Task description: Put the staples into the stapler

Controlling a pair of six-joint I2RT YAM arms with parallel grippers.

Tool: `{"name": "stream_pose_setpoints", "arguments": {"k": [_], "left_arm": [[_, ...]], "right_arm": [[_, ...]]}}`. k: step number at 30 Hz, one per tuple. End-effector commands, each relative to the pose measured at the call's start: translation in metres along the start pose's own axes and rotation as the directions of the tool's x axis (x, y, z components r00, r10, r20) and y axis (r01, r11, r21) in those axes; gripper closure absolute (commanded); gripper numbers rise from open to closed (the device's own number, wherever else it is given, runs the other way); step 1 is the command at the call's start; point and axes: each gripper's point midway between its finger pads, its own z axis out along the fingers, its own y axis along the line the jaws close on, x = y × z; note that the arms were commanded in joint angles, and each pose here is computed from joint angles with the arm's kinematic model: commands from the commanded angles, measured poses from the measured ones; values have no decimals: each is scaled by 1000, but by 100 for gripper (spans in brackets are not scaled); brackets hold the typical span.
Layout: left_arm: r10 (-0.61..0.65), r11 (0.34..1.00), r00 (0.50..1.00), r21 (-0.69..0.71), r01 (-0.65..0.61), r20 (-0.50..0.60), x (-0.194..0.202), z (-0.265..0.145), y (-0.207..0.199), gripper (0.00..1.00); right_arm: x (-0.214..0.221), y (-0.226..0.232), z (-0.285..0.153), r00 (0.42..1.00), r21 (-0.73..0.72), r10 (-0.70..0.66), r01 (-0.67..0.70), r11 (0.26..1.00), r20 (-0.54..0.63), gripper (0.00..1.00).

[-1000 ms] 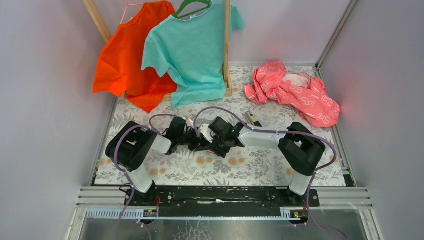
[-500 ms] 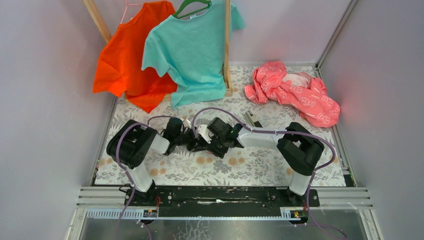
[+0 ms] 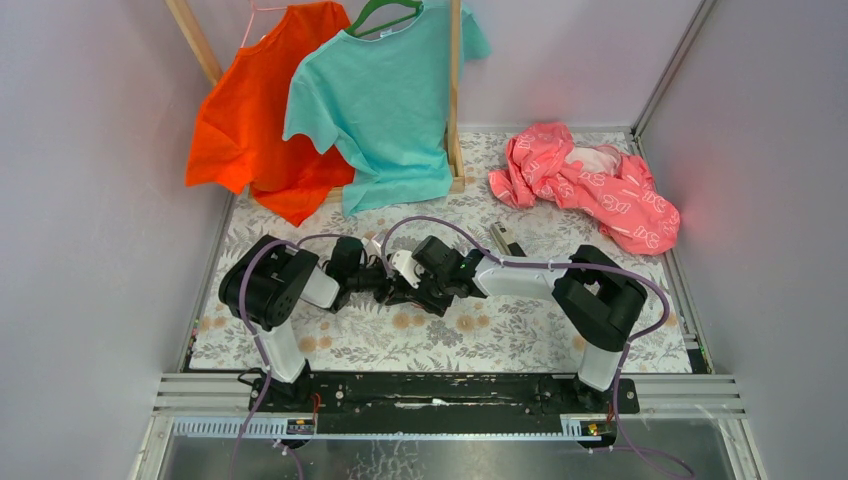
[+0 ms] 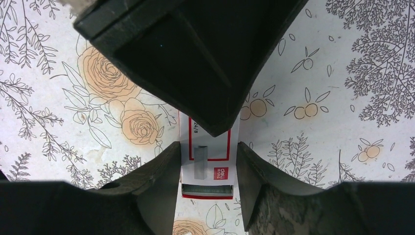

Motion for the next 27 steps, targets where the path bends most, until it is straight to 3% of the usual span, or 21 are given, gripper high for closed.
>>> {"name": "stream_pose_setpoints", "arguments": {"k": [1, 27], "left_arm": [[2, 1000, 1000, 14, -2, -7, 3, 0, 2, 64], [-13, 997, 1000, 82, 14, -9, 5, -5, -15, 58]], "right_arm": [[26, 12, 17, 996, -39, -36, 33, 999, -82, 52], [1, 6, 16, 997, 6, -69, 69, 998, 42, 50]]}}
